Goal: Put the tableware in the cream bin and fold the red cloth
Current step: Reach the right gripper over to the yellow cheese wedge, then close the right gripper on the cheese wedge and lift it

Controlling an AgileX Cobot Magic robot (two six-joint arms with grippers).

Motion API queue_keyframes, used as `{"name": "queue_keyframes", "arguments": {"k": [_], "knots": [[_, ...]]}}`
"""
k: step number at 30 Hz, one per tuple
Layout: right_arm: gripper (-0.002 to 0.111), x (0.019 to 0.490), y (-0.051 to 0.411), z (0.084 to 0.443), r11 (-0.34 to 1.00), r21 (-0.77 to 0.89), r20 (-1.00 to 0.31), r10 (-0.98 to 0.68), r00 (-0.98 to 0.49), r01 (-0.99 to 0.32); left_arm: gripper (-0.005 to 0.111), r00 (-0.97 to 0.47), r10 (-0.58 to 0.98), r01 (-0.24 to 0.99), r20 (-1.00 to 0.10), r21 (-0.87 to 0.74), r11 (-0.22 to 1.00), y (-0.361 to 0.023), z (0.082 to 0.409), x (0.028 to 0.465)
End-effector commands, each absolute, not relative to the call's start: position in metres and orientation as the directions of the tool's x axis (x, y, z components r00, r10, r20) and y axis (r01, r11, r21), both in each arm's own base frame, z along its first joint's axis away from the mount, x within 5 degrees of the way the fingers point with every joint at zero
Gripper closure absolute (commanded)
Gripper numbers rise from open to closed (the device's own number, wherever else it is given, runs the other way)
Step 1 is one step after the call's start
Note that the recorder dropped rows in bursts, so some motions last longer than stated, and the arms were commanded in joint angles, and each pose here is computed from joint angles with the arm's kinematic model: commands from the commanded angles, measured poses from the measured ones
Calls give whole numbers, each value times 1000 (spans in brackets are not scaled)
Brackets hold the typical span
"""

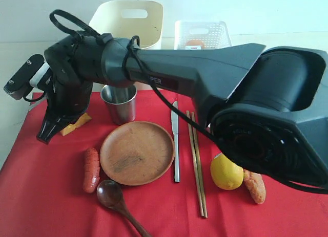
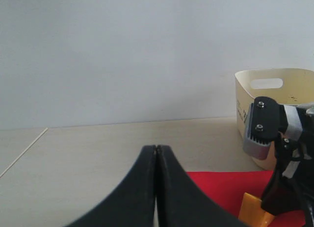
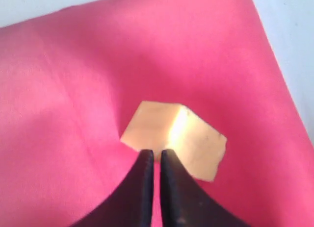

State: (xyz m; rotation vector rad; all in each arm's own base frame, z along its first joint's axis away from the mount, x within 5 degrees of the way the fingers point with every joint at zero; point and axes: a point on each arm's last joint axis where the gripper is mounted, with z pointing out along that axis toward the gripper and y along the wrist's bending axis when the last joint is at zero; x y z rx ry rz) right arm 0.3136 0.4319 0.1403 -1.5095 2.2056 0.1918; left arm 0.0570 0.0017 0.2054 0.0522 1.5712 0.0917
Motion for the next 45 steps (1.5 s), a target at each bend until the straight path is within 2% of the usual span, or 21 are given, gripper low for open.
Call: {"name": "queue_keyframes", "arguments": {"k": [1, 4, 6, 8, 10, 11, 13, 16, 19, 22, 27, 31, 42, 43, 45], "knots": [[108, 311, 426, 157, 392, -129, -425, -852, -306, -911, 107, 2, 90, -27, -996, 90, 996, 2, 206, 56], [106, 312, 427, 156, 420, -121, -440, -835, -331, -899, 107, 2, 90, -27, -996, 90, 996, 2, 206, 56], [94, 314, 427, 151, 455, -125, -444, -820, -360, -882, 107, 2, 90, -27, -996, 90, 996, 2, 206, 56], [75, 316, 426, 150, 447, -146, -437, -829, -348, -882, 107, 2, 90, -27, -996, 90, 996, 2, 206, 56], [55, 316, 426, 150, 393, -174, -425, -857, -291, -903, 107, 2, 90, -27, -996, 90, 996, 2, 206, 56], [48, 315, 426, 150, 370, -184, -416, -869, -269, -911, 107, 2, 90, -27, -996, 90, 996, 2, 206, 56], [38, 314, 426, 150, 330, -183, -406, -883, -235, -926, 107, 2, 90, -27, -996, 90, 996, 2, 206, 56], [33, 310, 429, 150, 275, -152, -416, -889, -190, -949, 107, 2, 90, -27, -996, 90, 996, 2, 206, 56], [33, 307, 436, 147, 253, -115, -473, -864, -171, -961, 107, 2, 90, -27, -996, 90, 996, 2, 206, 56], [33, 313, 441, 136, 265, -146, -513, -844, -156, -953, 107, 2, 90, -27, -996, 90, 996, 2, 206, 56], [36, 321, 439, 105, 255, -165, -465, -872, -152, -953, 107, 2, 90, -27, -996, 90, 996, 2, 206, 56], [41, 325, 438, 93, 251, -176, -441, -885, -152, -952, 107, 2, 90, -27, -996, 90, 996, 2, 206, 56], [104, 323, 436, 93, 229, -158, -377, -913, -156, -960, 107, 2, 90, -27, -996, 90, 996, 2, 206, 56], [108, 322, 435, 95, 226, -157, -372, -915, -155, -961, 107, 2, 90, -27, -996, 90, 996, 2, 206, 56], [108, 321, 434, 100, 227, -152, -364, -918, -159, -962, 107, 2, 90, -27, -996, 90, 996, 2, 206, 56]]}}
